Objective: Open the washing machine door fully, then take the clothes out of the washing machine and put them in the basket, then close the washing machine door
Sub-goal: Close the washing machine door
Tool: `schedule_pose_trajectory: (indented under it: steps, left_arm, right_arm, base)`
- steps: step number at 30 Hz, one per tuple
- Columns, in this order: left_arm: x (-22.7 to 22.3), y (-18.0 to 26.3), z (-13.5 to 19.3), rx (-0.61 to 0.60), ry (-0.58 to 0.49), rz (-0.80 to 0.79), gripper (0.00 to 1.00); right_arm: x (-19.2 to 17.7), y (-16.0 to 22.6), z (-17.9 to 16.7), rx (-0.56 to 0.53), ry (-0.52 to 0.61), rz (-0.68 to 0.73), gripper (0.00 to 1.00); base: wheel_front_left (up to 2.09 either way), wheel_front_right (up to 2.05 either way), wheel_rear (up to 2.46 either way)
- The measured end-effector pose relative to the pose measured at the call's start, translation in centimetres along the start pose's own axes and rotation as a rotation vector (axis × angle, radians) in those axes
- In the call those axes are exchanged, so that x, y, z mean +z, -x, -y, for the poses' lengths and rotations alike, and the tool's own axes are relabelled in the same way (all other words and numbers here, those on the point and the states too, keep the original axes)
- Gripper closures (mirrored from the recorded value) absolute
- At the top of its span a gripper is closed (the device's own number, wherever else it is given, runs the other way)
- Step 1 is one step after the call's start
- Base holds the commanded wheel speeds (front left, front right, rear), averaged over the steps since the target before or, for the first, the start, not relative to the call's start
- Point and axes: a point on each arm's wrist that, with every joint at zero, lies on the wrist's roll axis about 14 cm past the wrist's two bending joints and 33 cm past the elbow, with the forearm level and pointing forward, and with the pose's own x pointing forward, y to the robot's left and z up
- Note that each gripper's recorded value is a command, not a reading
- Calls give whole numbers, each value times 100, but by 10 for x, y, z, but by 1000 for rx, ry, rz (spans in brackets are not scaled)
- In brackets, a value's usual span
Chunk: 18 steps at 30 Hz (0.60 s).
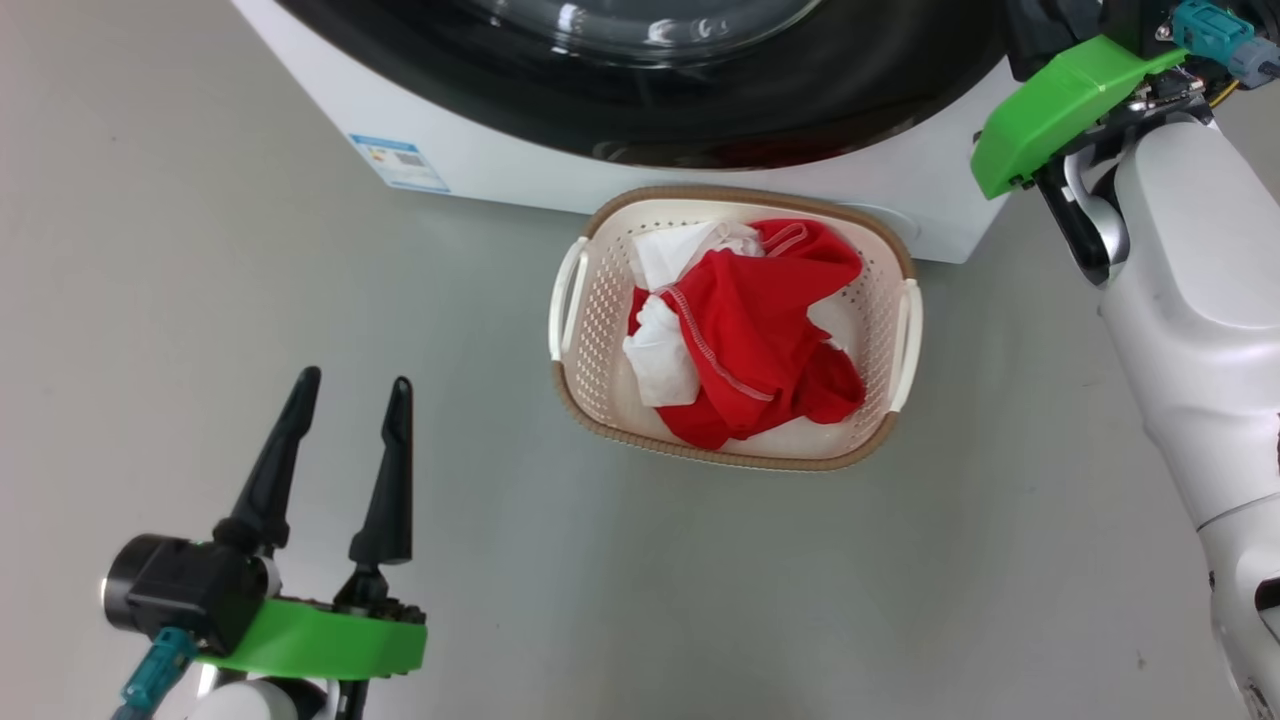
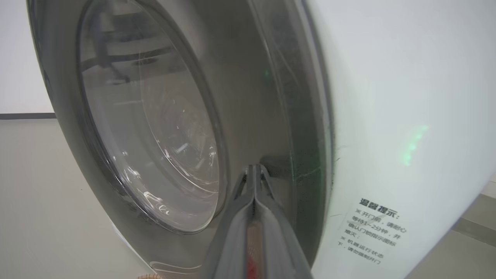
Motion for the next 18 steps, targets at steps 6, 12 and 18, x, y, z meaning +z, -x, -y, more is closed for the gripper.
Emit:
schedule_pose_trajectory:
  steps: [6, 12, 18]
  left_arm:
    - [3, -4, 4, -9, 13, 14, 0]
    - [3, -9, 18, -47, 41, 23, 0]
    - [10, -14, 31, -83, 61, 46, 0]
  right_arm:
    - [22, 9, 1, -10, 9, 60, 0]
    - [21, 38, 2, -31, -11, 72, 0]
    - [27, 77, 16, -108, -50, 105, 0]
  base:
    - [0, 0, 0]
    - [0, 0, 0]
    - [0, 0, 0]
